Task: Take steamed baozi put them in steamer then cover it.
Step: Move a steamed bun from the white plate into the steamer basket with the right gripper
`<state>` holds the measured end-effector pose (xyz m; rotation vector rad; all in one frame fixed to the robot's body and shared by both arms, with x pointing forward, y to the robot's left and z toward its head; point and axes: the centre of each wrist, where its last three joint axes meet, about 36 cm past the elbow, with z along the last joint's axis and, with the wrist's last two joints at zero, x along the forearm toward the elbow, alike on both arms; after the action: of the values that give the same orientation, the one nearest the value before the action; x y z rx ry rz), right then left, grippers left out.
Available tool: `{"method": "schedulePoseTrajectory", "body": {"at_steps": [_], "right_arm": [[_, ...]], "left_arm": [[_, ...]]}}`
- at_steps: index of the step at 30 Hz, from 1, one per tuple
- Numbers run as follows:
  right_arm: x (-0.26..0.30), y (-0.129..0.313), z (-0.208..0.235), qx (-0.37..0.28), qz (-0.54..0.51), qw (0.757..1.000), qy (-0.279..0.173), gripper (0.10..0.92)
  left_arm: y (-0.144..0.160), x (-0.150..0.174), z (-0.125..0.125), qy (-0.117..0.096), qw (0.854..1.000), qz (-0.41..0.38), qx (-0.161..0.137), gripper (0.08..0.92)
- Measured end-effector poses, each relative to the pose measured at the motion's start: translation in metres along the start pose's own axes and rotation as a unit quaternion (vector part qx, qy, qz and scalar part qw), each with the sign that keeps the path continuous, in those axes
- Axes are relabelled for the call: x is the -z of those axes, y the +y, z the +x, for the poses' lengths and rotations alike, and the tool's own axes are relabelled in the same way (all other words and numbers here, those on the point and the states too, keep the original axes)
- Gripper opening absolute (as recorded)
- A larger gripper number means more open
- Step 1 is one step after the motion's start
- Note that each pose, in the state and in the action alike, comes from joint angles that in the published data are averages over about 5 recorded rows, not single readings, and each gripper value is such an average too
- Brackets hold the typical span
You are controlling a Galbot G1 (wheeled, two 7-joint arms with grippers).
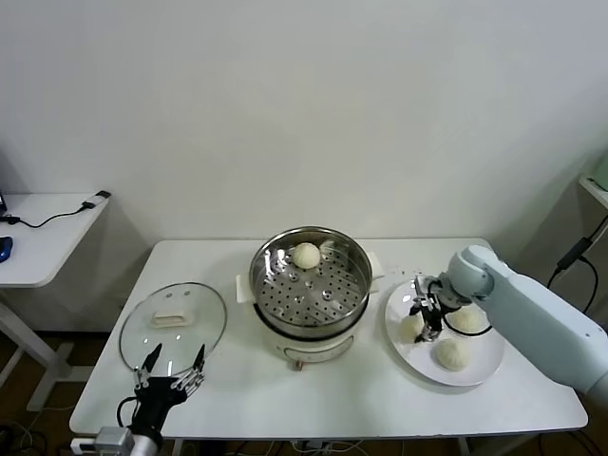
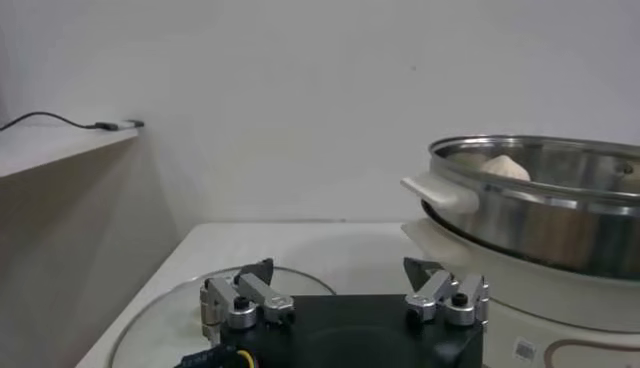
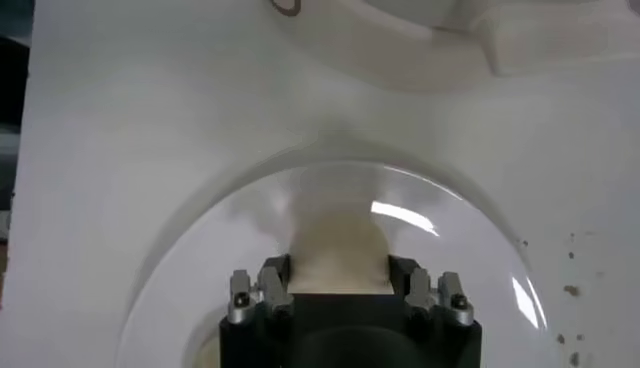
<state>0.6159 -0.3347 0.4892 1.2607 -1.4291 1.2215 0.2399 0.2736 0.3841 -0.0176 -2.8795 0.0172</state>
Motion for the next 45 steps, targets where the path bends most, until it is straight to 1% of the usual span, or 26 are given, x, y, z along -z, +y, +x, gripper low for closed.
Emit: {"method": "schedulePoseTrajectory", "body": {"at_steps": [5, 13, 17, 20, 25, 33, 39, 45], "right_arm": [[0.007, -0.023, 0.053, -0.010, 0.001, 1.000, -0.003, 0.650], [0.040, -0.058, 0.143, -0.031, 0.017, 0.999, -0.009, 0.651], [0.062, -0.071, 0.169, -0.031, 0.019, 0.999, -0.015, 0.653], [0.097, -0.084, 0.178, -0.025, 0.028, 0.999, -0.026, 0.653], [0.170, -0.101, 0.176, -0.010, 0.055, 0.998, -0.038, 0.653], [0.267, -0.110, 0.144, 0.019, 0.088, 0.995, -0.034, 0.653], [0.315, -0.106, 0.112, 0.036, 0.103, 0.994, -0.026, 0.653], [0.348, -0.100, 0.083, 0.047, 0.112, 0.992, -0.021, 0.653]], "left_arm": [[0.000, 0.004, -0.001, -0.005, 1.000, -0.002, 0.001, 0.823], [0.001, 0.010, -0.002, -0.014, 1.000, -0.004, 0.004, 0.823], [0.001, 0.011, -0.002, -0.016, 1.000, -0.005, 0.005, 0.823], [0.002, 0.013, -0.002, -0.019, 1.000, -0.005, 0.007, 0.823], [0.002, 0.016, 0.001, -0.024, 1.000, -0.002, 0.013, 0.823], [0.000, 0.021, 0.003, -0.034, 0.999, 0.003, 0.015, 0.823], [0.000, 0.024, 0.001, -0.039, 0.999, 0.009, 0.014, 0.823], [0.000, 0.024, -0.003, -0.043, 0.999, 0.015, 0.014, 0.823]]}}
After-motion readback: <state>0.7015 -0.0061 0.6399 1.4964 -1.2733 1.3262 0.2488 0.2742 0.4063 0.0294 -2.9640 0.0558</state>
